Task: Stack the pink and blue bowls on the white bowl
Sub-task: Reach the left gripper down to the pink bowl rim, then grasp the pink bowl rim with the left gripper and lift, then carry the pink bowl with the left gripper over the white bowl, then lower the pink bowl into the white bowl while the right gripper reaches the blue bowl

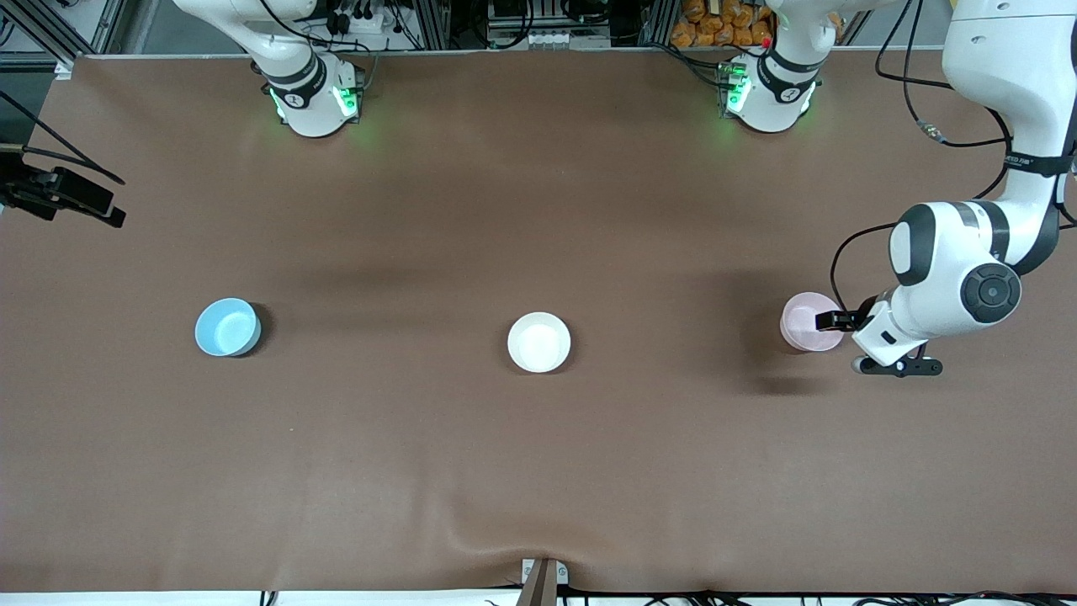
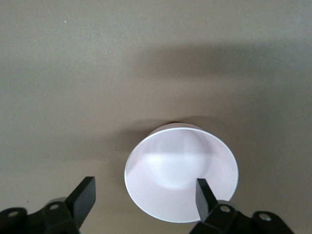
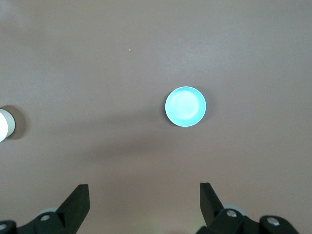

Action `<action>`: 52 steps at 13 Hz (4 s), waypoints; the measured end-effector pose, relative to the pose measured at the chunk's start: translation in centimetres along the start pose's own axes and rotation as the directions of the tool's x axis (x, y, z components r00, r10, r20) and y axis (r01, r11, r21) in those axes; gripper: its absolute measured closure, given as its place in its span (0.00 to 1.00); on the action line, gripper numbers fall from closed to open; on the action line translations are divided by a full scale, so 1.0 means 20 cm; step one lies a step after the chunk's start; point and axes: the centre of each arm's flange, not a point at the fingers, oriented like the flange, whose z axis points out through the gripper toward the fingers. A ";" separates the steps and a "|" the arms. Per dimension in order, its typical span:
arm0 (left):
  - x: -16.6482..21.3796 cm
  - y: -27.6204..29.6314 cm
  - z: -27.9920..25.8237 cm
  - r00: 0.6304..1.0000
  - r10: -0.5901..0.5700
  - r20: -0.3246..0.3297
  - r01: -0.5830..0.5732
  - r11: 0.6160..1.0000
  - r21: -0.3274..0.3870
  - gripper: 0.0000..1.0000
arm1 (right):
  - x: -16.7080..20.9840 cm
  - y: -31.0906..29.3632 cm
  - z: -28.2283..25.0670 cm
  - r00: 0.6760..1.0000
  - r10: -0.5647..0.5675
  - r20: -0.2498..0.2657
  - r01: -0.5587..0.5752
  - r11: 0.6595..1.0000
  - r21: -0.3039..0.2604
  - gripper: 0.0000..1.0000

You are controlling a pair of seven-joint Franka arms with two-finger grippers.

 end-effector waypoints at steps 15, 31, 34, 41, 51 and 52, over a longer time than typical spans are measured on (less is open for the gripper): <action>0.01 -0.05 0.21 0.999 0.033 0.001 -0.033 0.999 -0.014 0.97 | -0.01 0.00 0.01 1.000 0.000 0.013 0.000 1.000 -0.001 0.00; 0.21 1.48 -0.39 0.987 -0.112 -0.117 0.084 0.972 -0.217 0.97 | -0.01 0.01 0.01 1.000 0.005 0.017 -0.005 1.000 -0.001 0.00; 0.18 1.75 -0.38 0.984 -0.163 -0.065 0.138 0.945 -0.295 0.97 | -0.01 0.02 0.01 1.000 0.007 0.018 -0.007 1.000 -0.001 0.00; 0.08 2.18 -0.27 0.971 -0.241 0.008 0.232 0.923 -0.309 0.97 | 0.12 -0.04 0.23 0.997 -0.012 0.080 0.013 1.000 -0.008 0.00; 0.02 2.30 -0.10 0.974 -0.221 0.046 0.225 0.933 -0.282 0.97 | 0.31 -0.13 0.75 0.962 -0.030 0.272 0.039 0.999 -0.027 0.00; 0.02 2.30 -0.09 0.974 -0.224 0.044 0.227 0.932 -0.283 0.97 | 0.33 -0.12 0.80 0.957 -0.025 0.288 0.034 0.999 -0.029 0.00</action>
